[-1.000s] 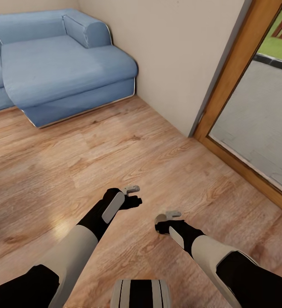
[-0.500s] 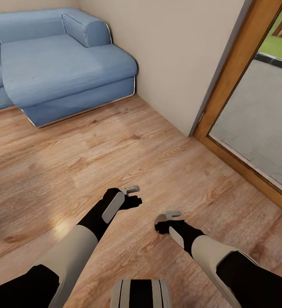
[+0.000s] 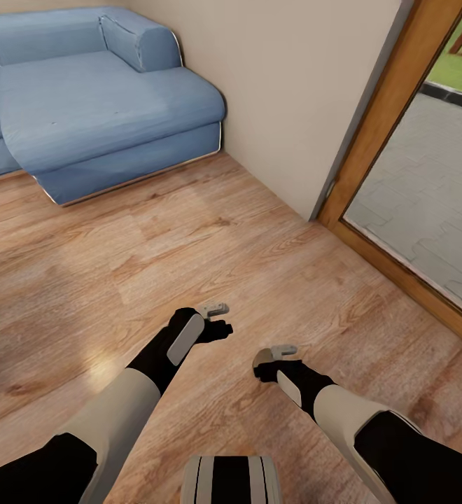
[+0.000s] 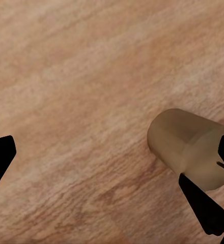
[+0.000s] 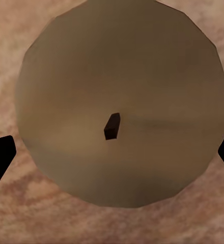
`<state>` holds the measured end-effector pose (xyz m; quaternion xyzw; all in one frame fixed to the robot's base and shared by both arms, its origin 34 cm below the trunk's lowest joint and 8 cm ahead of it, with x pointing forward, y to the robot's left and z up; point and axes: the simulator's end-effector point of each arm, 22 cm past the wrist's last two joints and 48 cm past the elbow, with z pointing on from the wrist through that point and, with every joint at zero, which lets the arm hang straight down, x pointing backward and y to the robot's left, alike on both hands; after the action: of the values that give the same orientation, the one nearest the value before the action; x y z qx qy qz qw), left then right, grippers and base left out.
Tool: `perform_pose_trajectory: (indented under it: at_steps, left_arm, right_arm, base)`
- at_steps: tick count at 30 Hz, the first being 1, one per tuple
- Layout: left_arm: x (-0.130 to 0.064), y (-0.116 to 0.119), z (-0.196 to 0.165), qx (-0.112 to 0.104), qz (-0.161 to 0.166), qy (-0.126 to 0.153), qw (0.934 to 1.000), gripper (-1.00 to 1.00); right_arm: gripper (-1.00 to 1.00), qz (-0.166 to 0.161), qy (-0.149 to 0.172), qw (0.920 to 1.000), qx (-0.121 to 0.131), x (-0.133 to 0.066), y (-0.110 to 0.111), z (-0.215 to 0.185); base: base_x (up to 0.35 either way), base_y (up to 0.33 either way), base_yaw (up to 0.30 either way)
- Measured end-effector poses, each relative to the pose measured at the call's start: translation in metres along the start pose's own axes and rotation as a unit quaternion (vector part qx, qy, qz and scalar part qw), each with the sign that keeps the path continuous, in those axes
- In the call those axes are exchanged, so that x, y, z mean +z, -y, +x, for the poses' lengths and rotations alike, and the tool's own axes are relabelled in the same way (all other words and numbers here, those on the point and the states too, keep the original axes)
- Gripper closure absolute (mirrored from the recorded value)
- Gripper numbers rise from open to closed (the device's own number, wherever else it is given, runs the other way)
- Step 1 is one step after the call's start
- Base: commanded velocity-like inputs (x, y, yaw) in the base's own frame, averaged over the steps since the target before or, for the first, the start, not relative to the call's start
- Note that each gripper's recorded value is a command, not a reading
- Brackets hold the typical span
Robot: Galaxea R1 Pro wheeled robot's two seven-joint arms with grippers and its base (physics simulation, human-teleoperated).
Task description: Place each of the two pumpkins and all three candles from the living room inside a cabinet in the living room (use any cabinet), then make sure every cabinet is closed, and position the cauldron so it is next to a table in the living room.
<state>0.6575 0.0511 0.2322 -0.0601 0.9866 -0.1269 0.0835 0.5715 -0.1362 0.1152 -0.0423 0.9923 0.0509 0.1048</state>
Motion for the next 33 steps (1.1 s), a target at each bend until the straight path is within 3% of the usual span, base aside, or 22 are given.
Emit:
perform_pose_trajectory:
  at_steps: [33]
  left_arm:
    - [-0.0001,0.0000,-0.0002,0.000,0.000,0.000,1.0000,-1.00]
  right_arm:
    - [-1.00,-0.001,0.000,1.0000,0.000,0.0000,-0.0004,-0.0001]
  base:
    - [0.027,0.000,0.000]
